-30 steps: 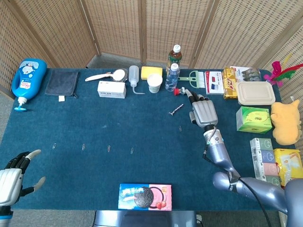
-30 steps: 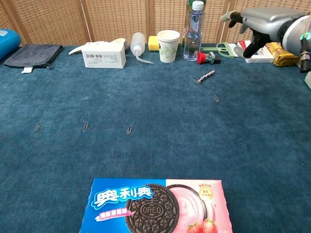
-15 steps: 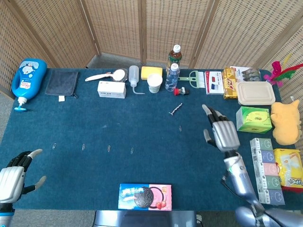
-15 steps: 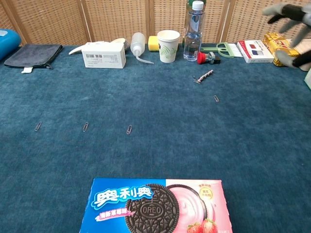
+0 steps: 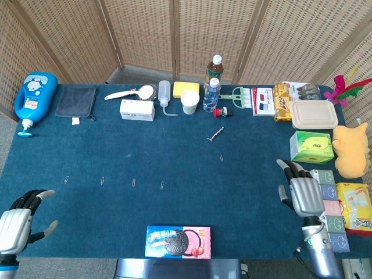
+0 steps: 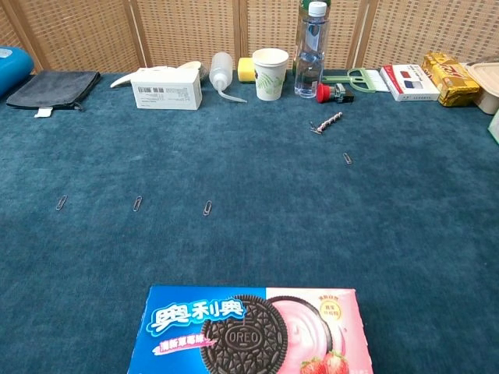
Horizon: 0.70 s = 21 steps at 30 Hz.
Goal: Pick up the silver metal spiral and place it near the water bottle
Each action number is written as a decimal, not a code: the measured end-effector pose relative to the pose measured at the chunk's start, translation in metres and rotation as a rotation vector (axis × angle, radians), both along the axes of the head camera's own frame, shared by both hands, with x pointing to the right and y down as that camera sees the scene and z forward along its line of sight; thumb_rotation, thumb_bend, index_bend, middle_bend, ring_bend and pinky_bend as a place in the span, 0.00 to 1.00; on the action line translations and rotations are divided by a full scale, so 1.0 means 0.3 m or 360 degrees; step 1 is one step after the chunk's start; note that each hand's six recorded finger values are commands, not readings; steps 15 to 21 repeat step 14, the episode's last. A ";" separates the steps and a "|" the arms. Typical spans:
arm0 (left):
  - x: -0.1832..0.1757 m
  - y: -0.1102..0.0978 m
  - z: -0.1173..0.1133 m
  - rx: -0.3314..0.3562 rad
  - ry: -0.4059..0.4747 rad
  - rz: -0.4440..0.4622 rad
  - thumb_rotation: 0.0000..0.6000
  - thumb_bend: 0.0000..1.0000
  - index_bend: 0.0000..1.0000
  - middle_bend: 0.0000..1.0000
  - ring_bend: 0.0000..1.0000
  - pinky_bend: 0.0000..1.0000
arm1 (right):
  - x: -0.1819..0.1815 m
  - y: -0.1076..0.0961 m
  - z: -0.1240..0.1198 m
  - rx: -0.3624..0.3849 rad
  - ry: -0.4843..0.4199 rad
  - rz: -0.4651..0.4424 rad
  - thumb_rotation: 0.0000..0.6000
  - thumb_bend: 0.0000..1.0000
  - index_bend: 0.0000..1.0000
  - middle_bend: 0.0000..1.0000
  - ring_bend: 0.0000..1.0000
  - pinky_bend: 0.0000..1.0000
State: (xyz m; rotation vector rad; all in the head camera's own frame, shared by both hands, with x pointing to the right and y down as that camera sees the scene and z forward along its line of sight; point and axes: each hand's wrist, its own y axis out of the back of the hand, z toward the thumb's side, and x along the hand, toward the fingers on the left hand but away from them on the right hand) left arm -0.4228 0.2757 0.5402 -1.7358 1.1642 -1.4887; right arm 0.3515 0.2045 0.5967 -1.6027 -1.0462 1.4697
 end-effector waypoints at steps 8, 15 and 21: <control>0.019 0.001 -0.008 0.0016 0.0027 0.0002 1.00 0.38 0.23 0.24 0.17 0.21 | 0.052 0.082 -0.015 0.0033 -0.0031 0.0087 1.00 0.52 0.20 0.23 0.20 0.34; 0.031 -0.004 -0.010 0.0005 0.0032 0.0022 1.00 0.38 0.23 0.24 0.17 0.21 | 0.061 0.099 -0.020 0.0052 -0.0052 0.0101 1.00 0.52 0.21 0.24 0.20 0.34; 0.031 -0.004 -0.010 0.0005 0.0032 0.0022 1.00 0.38 0.23 0.24 0.17 0.21 | 0.061 0.099 -0.020 0.0052 -0.0052 0.0101 1.00 0.52 0.21 0.24 0.20 0.34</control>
